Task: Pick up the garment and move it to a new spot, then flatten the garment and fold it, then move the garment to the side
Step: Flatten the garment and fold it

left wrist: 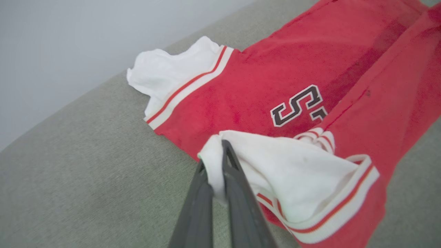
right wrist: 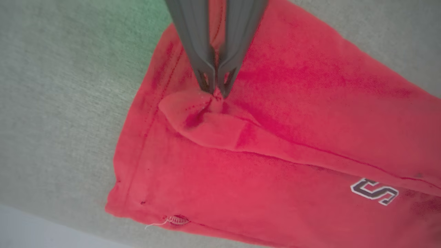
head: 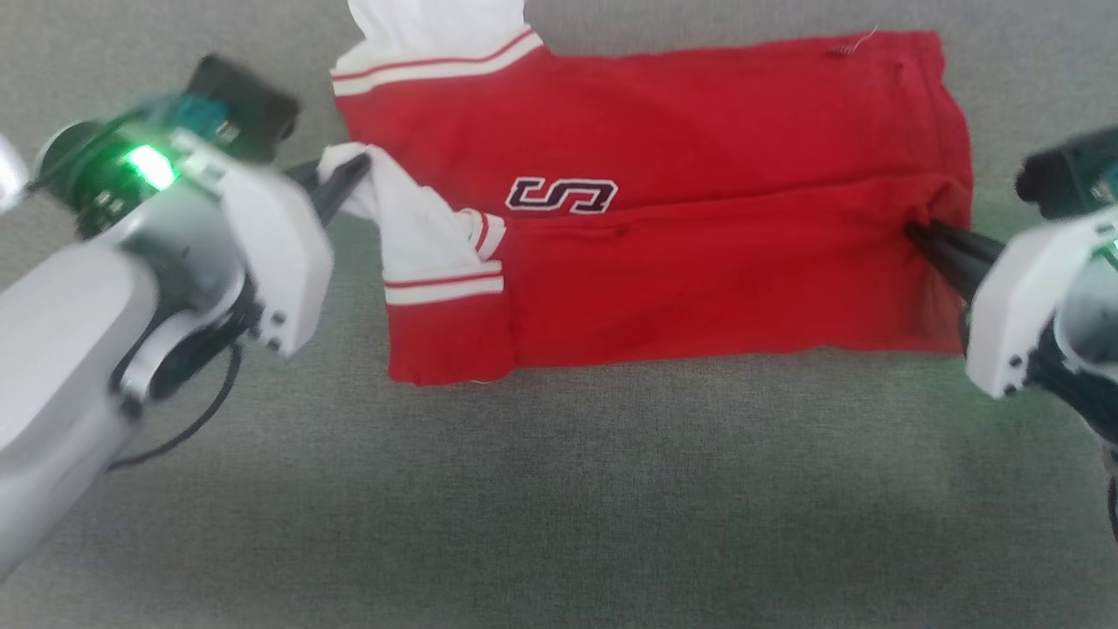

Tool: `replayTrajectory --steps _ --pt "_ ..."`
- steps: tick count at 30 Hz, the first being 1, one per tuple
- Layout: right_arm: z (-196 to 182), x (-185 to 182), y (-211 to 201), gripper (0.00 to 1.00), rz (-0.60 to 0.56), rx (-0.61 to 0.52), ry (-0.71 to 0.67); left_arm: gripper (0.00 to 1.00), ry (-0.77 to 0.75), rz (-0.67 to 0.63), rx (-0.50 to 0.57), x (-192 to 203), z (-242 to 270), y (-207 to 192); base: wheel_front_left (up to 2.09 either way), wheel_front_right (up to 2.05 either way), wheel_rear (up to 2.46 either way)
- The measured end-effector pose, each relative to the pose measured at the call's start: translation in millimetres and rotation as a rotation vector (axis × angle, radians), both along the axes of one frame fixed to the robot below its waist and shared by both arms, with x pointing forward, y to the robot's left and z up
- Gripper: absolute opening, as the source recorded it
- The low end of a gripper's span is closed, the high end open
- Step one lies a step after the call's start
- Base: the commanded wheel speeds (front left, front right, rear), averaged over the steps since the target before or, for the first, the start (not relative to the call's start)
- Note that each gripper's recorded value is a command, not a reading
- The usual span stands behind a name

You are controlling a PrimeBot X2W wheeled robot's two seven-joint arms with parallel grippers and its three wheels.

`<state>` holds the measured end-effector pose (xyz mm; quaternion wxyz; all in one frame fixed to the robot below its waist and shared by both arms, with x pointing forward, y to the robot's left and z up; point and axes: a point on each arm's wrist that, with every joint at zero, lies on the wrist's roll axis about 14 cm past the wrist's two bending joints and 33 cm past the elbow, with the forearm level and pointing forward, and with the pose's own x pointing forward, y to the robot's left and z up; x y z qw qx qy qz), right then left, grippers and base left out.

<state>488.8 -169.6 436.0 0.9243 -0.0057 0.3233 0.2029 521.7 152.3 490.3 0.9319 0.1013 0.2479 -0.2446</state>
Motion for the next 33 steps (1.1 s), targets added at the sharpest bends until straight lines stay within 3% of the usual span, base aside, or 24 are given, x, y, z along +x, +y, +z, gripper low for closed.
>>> replayTrajectory --steps 13,15,16,18,19,20,21,33 --pt "-53 34 6 0.0 -0.003 -0.031 0.119 0.0 0.351 0.097 -0.05 27 -101 -3 0.0 0.0 0.0" --pt "-55 36 6 0.0 -0.003 -0.038 0.132 0.34 0.39 0.113 -0.055 28 -106 -2 0.0 0.0 0.0" --pt "-56 36 6 0.0 -0.002 -0.04 0.138 0.34 0.408 0.116 -0.06 27 -107 -3 0.0 0.0 0.0" --pt "-57 37 6 0.25 -0.007 -0.033 0.148 0.56 0.433 0.132 -0.071 28 -107 -2 0.0 0.0 0.0" --pt "-56 37 7 0.4 -0.003 -0.037 0.149 0.86 0.439 0.133 -0.07 28 -107 -1 0.0 0.0 0.0" --pt "-55 37 7 0.75 -0.003 -0.037 0.148 1.0 0.443 0.137 -0.07 28 -106 -1 0.0 0.0 0.0" --pt "-54 37 7 1.0 -0.006 -0.033 0.145 1.0 0.445 0.142 -0.078 29 -103 -1 0.0 0.0 0.0" --pt "1 50 -4 1.0 -0.087 0.053 -0.085 1.0 0.402 0.221 -0.045 22 -59 15 0.0 0.0 0.0"
